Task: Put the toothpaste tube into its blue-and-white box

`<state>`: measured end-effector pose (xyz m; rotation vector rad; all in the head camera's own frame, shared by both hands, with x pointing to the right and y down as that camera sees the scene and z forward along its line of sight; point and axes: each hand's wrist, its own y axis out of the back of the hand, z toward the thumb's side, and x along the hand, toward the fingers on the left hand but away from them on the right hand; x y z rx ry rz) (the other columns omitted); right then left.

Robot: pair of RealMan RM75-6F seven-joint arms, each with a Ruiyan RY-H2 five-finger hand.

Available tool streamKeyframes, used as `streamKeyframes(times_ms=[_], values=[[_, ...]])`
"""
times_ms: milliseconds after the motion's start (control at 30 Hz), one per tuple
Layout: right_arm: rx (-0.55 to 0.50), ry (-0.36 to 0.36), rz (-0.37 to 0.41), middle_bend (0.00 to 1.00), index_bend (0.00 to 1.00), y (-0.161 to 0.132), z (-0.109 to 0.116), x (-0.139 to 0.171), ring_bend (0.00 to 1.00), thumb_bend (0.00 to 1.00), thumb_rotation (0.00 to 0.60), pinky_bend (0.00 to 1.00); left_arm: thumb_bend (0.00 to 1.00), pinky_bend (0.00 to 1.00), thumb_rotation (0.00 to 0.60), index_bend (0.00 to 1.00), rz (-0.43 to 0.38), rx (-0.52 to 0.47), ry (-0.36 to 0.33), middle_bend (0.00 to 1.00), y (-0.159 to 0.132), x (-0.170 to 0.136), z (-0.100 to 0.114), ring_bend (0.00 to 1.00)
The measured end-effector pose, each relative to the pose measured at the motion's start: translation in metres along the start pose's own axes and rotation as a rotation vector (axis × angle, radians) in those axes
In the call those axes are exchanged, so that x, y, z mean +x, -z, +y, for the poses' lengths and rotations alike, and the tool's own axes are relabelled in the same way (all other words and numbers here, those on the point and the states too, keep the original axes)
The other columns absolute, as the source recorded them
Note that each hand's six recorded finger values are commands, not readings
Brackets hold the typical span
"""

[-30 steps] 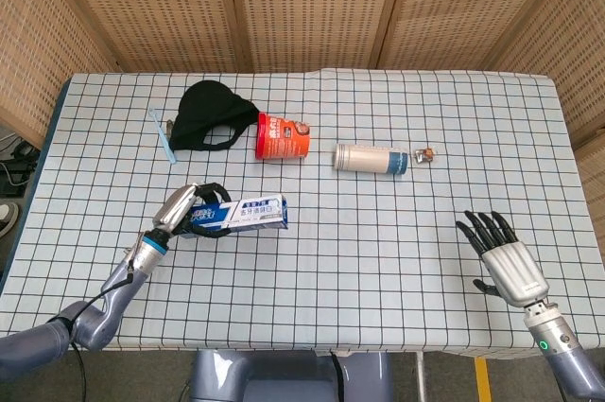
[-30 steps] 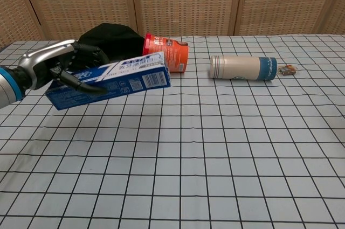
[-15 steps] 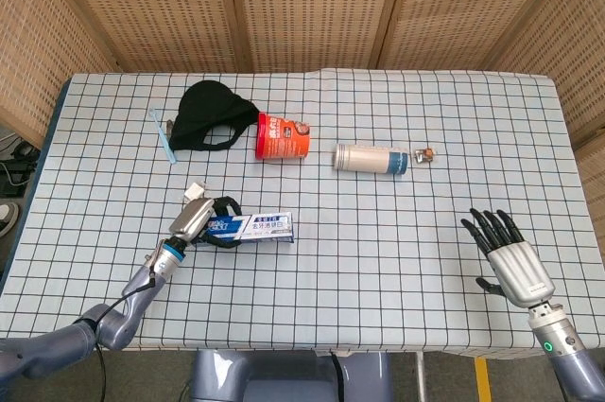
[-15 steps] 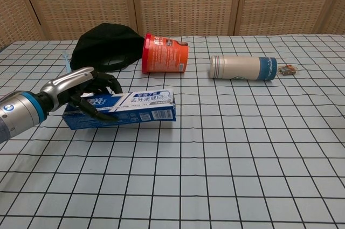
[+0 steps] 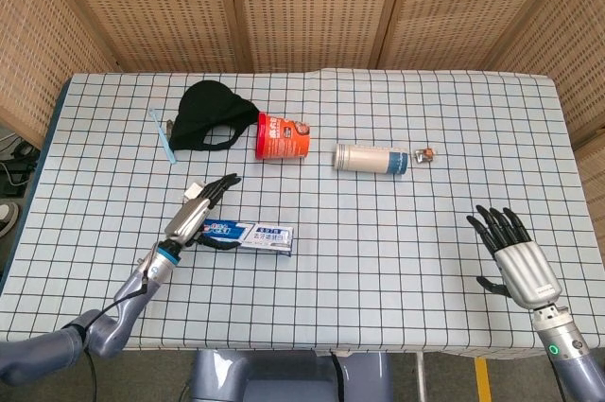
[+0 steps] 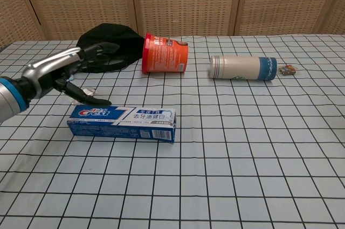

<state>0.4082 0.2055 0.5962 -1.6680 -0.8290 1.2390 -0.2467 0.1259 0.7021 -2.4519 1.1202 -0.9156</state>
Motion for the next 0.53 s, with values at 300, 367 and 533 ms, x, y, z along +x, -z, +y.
streamKeyframes(times_ms=[300,367,533], values=[[-0.090,0.022,-0.069,0.00,0.02,-0.003,0.013,0.007,0.00,0.00,0.600,0.00,0.00,0.00,0.600,0.00,0.038,0.248,-0.184,0.00,-0.014,-0.070,0.049,0.00],[-0.107,0.027,-0.084,0.00,0.02,-0.004,0.015,0.009,0.00,0.00,0.600,0.00,0.00,0.00,0.600,0.00,0.102,0.294,-0.221,0.00,-0.015,-0.097,0.060,0.00],[-0.099,0.035,-0.102,0.00,0.02,-0.003,0.013,0.013,0.00,0.00,0.600,0.00,0.00,0.00,0.600,0.00,0.322,0.414,-0.290,0.00,-0.003,-0.164,0.087,0.00]])
